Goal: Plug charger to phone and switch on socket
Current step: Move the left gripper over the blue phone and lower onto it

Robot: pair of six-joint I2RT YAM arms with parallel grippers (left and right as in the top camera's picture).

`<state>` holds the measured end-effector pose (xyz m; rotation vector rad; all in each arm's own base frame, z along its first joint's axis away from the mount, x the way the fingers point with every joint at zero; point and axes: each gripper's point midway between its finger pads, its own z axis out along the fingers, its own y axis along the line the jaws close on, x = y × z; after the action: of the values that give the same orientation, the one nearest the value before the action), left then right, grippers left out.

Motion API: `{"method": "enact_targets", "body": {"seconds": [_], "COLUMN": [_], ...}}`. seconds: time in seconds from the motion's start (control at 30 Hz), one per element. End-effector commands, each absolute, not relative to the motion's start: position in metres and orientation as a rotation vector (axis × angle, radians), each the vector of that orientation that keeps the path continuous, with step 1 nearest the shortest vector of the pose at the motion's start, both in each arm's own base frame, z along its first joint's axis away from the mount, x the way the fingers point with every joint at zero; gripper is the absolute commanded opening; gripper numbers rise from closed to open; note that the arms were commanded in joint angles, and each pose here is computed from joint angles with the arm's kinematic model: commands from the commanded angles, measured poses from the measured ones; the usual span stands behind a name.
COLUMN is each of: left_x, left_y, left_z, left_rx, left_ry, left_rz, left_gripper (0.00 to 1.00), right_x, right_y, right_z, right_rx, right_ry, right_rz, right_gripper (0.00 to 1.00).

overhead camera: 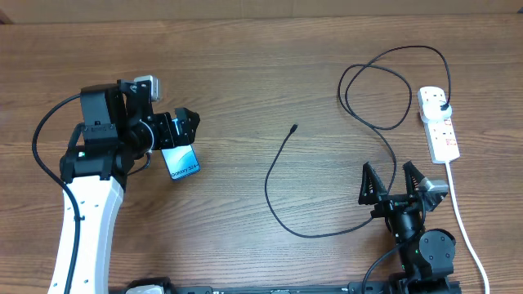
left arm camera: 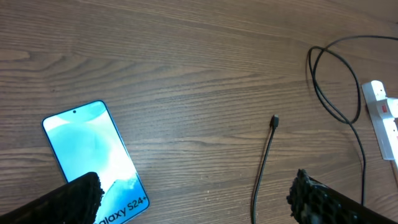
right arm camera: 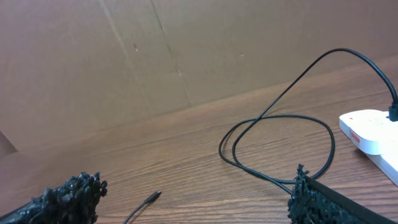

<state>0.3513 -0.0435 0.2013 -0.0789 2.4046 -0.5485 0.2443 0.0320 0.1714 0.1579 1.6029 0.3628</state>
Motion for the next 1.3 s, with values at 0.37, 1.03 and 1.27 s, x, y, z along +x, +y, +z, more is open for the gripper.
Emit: {"method": "enact_targets", "body": {"seconds": [0.37, 1.03, 1.27], "left_x": [0.372, 0.370, 0.372], "left_y": [-0.012, -0.009, -0.008], "left_z": [0.185, 0.045, 0.013], "left_rx": [-0.357, -0.643, -0.658], "left_ry": [2.672, 3.040, 3.093], "left_rz": [-0.264, -0.126, -0.107], "left_gripper": [0.95, 1.00, 1.00], "right_x": [0.245, 0.245, 0.245], "right_y": [0.032, 0.032, 0.032], "right_z": [0.169, 0.169, 0.169], "right_rx": [0.157, 0.157, 0.157], "right_ry": [1.600, 1.600, 1.600], "right_rz": [0.364, 0.364, 0.364], "right_gripper": [1.00, 1.00, 1.00]}}
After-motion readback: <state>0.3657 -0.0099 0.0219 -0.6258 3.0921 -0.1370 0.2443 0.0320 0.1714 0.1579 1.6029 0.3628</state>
